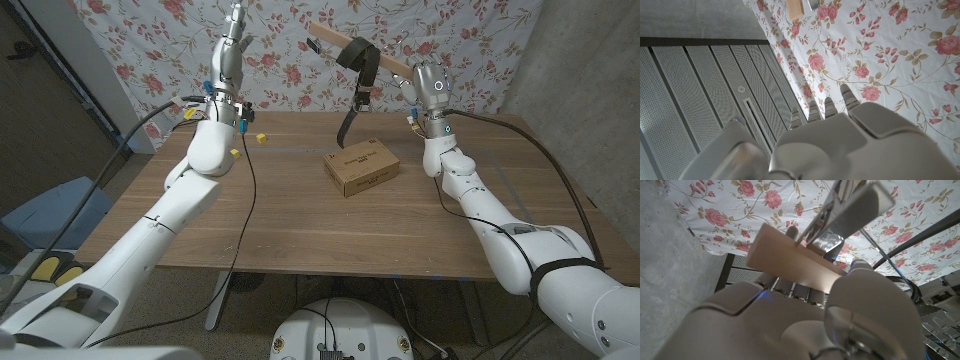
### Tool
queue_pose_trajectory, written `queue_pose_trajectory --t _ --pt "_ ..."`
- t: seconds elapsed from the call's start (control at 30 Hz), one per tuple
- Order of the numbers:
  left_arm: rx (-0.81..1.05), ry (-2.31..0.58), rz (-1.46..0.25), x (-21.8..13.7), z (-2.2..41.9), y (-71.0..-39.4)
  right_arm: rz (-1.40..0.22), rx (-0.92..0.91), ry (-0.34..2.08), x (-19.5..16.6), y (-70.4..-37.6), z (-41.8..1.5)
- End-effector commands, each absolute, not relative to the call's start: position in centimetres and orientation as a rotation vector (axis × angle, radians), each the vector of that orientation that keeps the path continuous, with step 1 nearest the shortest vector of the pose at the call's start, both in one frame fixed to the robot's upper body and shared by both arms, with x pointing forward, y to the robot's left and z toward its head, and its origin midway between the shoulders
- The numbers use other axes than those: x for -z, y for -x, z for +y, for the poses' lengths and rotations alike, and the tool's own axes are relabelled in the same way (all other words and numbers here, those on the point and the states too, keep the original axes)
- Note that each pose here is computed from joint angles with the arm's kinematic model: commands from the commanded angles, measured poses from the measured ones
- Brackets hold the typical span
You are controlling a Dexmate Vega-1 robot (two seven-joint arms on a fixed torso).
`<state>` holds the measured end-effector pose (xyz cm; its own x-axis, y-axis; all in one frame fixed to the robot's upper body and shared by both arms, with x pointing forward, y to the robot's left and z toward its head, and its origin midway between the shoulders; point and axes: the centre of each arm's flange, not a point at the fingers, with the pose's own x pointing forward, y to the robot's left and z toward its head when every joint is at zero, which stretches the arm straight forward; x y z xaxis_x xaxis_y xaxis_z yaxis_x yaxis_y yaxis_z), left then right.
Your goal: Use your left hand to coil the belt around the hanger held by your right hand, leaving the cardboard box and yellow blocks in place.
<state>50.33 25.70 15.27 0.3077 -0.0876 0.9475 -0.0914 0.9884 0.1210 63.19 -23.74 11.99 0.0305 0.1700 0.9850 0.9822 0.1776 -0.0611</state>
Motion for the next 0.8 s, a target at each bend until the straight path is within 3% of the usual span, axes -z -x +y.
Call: queue_pose_trajectory --t 0.03,0.8 --pt "0.034 -0.207 -1.299 -14.6 26.7 -50.1 -1.344 0.951 1.265 -9.9 -62.3 -23.9" --pt "0.095 -0.231 -1.257 -13.8 26.8 -51.5 -1.103 0.579 1.472 -7.6 -60.3 -23.0"
